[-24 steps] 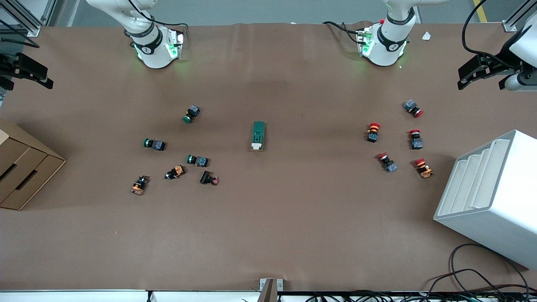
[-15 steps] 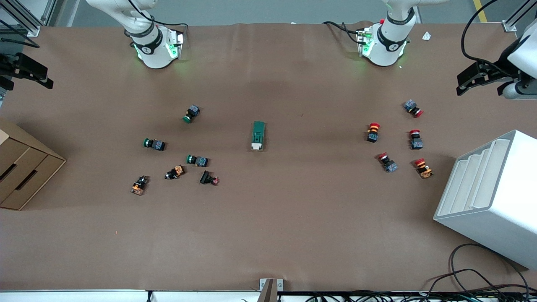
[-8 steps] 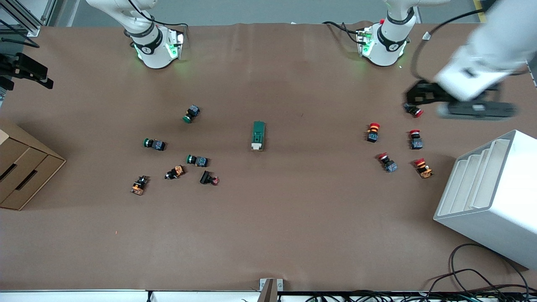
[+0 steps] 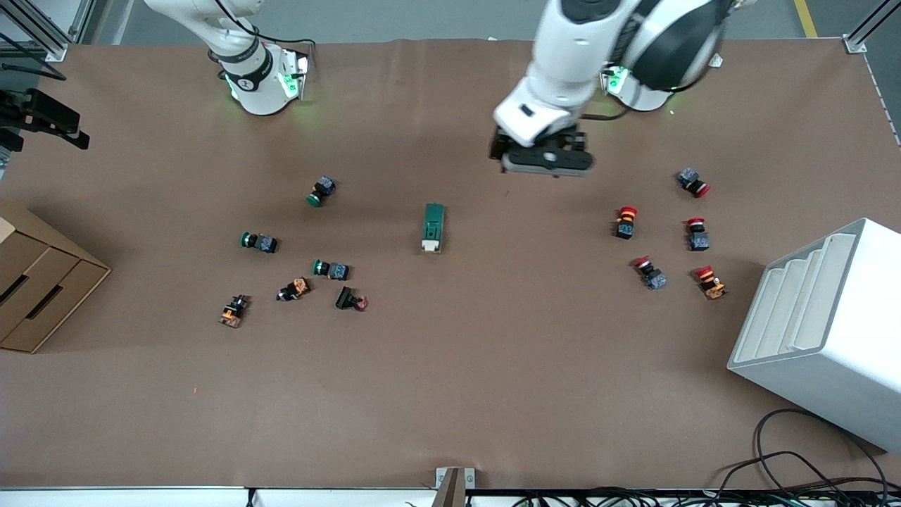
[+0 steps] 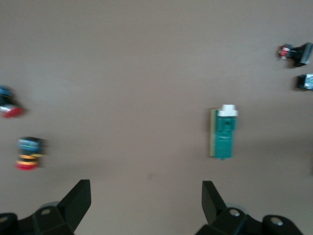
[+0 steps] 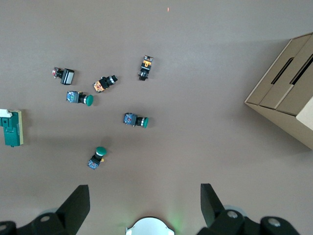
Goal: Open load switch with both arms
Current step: 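Move the left gripper over the green load switch, then lower the left gripper onto the green switch base to hold it, then reach the right gripper to the white lever of the switch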
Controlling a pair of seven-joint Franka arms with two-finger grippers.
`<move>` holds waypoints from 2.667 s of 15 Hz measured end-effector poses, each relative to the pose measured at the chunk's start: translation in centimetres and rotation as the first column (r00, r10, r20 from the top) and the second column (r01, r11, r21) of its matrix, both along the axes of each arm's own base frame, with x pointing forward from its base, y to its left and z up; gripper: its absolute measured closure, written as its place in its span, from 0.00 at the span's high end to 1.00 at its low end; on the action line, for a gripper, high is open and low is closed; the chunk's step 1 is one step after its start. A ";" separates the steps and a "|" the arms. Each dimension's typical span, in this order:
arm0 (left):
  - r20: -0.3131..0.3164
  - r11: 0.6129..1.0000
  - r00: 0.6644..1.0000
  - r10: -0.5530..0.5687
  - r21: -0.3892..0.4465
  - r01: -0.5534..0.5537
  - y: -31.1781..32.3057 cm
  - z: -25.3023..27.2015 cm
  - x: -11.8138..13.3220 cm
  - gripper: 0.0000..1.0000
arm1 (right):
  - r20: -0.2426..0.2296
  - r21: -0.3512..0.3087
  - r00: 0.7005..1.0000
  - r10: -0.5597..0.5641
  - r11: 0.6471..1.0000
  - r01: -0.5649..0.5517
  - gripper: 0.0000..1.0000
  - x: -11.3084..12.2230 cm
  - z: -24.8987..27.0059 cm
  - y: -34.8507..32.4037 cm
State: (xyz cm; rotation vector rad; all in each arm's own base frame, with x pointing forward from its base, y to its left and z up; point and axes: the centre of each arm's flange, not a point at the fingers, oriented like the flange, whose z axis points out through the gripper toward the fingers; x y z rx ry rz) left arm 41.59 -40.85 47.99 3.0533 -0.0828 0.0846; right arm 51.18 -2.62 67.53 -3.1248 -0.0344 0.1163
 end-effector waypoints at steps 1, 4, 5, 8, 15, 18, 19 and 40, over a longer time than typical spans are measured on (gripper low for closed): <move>0.007 1.000 1.000 0.028 -0.009 -0.028 -1.5 -1.3 -1.6 1.00 | 0.000 0.000 1.000 0.000 1.000 0.000 1.00 0.0 0.0 0.0; 0.055 0.996 0.995 0.085 0.035 -0.087 -5.2 -6.1 -6.2 1.00 | 0.000 0.000 1.000 0.000 1.000 0.000 1.00 0.0 0.0 0.0; 0.065 0.994 0.994 0.091 0.058 -0.095 -6.4 -7.8 -7.9 1.00 | 0.000 0.000 1.000 -0.001 1.000 0.001 1.00 0.0 0.0 0.0; 0.123 0.987 0.985 0.123 0.085 -0.134 -10.3 -12.6 -13.0 1.00 | -0.001 -0.001 1.000 -0.003 1.000 0.003 1.00 0.0 -0.1 -0.2; 0.274 0.982 0.945 0.176 0.022 -0.189 -14.1 -21.4 -18.9 1.00 | -0.044 -0.003 0.999 -0.011 1.000 0.011 1.00 2.5 -3.4 -0.7; 0.341 0.984 0.925 0.170 -0.018 -0.175 -14.5 -25.3 -20.7 1.00 | -0.057 -0.005 0.998 -0.040 0.999 0.040 1.00 5.2 -7.0 -2.5; 0.351 0.988 0.924 0.151 -0.019 -0.155 -14.7 -26.0 -21.1 1.00 | -0.072 -0.004 0.996 -0.050 0.999 0.050 1.00 5.9 -8.4 -3.1; 0.653 0.999 0.757 0.032 -0.020 -0.026 -14.9 -33.5 -19.0 1.00 | -0.106 -0.209 0.473 -0.875 0.485 0.849 1.00 9.5 -26.9 29.4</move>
